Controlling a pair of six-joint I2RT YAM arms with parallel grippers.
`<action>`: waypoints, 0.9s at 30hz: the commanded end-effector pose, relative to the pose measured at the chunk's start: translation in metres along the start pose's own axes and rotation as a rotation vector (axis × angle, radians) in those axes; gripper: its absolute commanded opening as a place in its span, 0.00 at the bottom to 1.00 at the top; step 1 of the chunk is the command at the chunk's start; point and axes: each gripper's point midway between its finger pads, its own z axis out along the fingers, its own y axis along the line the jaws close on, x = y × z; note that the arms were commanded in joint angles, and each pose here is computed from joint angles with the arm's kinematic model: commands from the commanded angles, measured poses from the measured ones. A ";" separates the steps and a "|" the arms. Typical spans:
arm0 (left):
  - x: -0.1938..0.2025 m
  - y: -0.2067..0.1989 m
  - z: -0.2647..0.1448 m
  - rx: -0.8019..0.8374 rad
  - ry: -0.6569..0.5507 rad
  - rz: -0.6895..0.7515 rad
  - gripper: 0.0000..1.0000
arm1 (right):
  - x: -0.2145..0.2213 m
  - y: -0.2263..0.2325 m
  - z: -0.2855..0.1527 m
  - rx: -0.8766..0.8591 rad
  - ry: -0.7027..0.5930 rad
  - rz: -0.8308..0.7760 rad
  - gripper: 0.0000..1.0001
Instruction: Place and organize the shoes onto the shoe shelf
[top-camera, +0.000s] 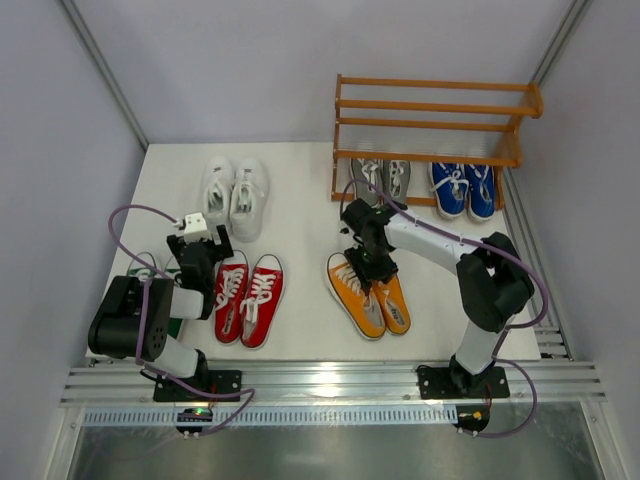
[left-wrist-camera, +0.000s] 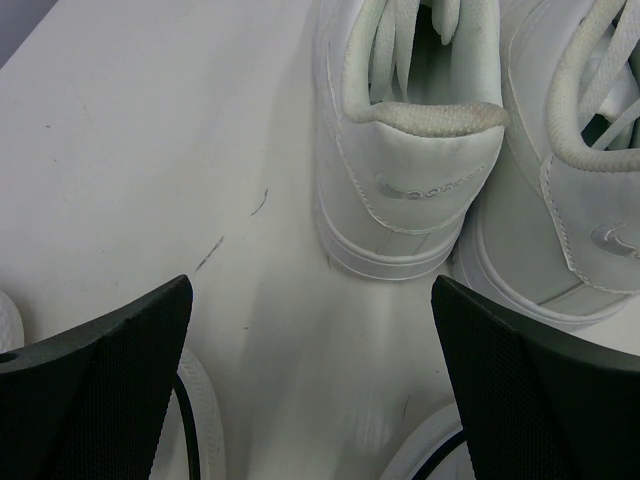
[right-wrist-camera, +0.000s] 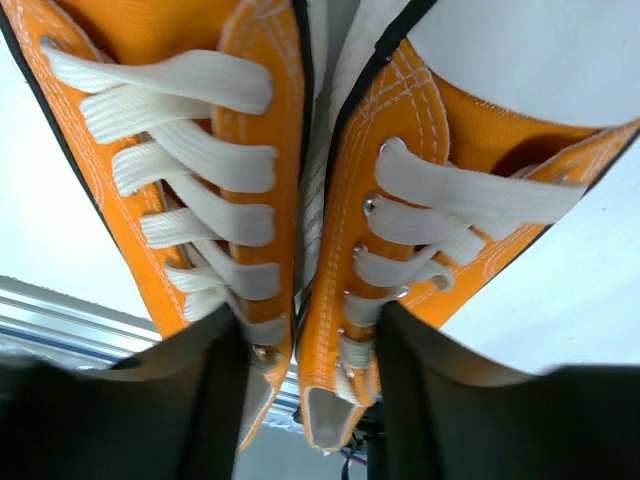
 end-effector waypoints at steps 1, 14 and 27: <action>-0.026 -0.001 0.005 -0.006 -0.084 -0.033 1.00 | -0.020 0.008 -0.008 -0.032 -0.089 0.022 0.54; -0.026 -0.001 0.004 -0.005 -0.083 -0.032 1.00 | -0.008 0.035 -0.028 -0.091 -0.118 0.234 0.91; -0.024 -0.001 0.004 -0.005 -0.076 -0.031 1.00 | 0.016 0.041 0.001 -0.093 -0.035 0.286 0.66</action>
